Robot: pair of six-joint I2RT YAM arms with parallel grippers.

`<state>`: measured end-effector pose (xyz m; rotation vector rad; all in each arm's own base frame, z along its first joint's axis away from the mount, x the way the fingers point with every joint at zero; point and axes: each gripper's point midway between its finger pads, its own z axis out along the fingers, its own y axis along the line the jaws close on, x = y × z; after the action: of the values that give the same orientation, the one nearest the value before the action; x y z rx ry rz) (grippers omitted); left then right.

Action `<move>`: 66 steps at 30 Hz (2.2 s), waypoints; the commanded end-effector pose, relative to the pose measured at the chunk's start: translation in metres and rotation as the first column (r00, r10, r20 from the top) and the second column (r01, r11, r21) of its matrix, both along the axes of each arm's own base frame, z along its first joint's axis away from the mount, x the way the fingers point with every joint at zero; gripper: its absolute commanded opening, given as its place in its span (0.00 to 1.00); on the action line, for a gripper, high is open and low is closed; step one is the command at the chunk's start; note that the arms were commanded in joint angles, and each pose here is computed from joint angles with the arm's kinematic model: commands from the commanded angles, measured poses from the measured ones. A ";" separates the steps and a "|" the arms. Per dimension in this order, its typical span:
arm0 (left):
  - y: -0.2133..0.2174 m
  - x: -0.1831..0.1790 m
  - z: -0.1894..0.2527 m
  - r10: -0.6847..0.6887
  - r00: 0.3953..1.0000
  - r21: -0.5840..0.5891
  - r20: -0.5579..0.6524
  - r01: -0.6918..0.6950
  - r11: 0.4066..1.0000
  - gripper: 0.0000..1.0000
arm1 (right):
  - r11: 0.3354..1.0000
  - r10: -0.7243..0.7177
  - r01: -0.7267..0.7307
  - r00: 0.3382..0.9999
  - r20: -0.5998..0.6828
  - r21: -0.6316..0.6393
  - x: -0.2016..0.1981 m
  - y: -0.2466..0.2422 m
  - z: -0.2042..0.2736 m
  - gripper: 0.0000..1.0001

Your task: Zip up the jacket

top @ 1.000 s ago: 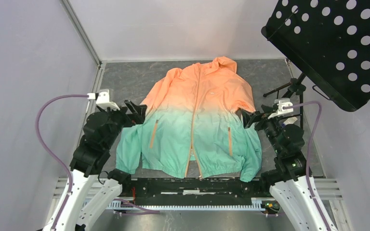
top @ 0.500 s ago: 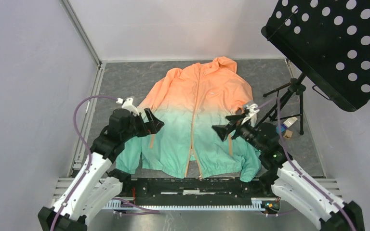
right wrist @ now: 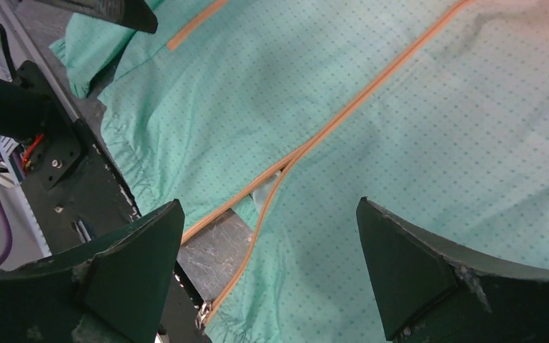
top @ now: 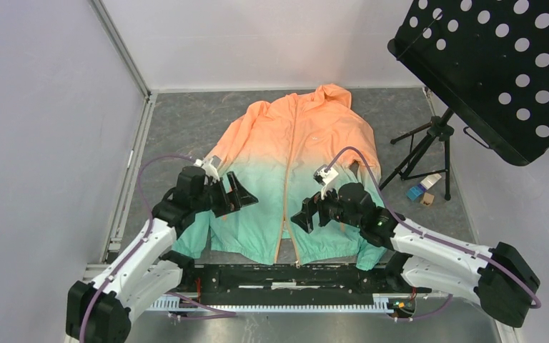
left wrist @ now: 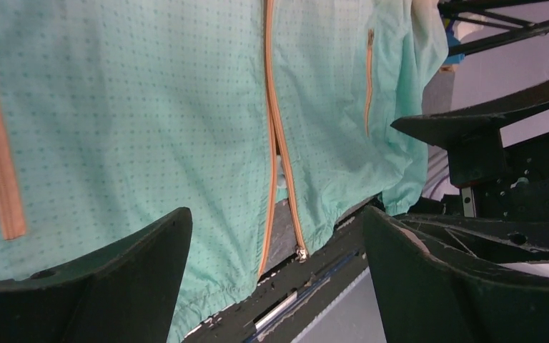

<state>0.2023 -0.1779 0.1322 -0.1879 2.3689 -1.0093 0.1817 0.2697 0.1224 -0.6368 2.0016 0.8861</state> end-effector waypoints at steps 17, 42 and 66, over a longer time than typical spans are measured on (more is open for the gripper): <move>-0.117 -0.028 -0.035 -0.325 0.937 -0.117 -0.124 0.311 0.943 0.61 | 0.999 0.039 -0.036 0.966 -0.255 0.016 -0.023 -0.012 -0.052 0.58; -0.062 -0.036 -0.045 0.027 0.999 -0.087 -0.041 -0.030 0.996 0.80 | 0.814 -0.086 0.130 0.991 0.104 -0.567 -0.007 0.000 -0.046 0.74; -0.112 -0.046 -0.027 -0.178 0.977 -0.335 -0.114 0.131 0.933 0.73 | 0.985 0.092 -0.114 0.982 -0.164 -0.129 -0.025 0.022 -0.051 0.00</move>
<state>0.1544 -0.2668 0.0803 -0.2584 2.4137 -1.3291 0.1651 0.2713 0.0471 -0.8230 2.2808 0.5817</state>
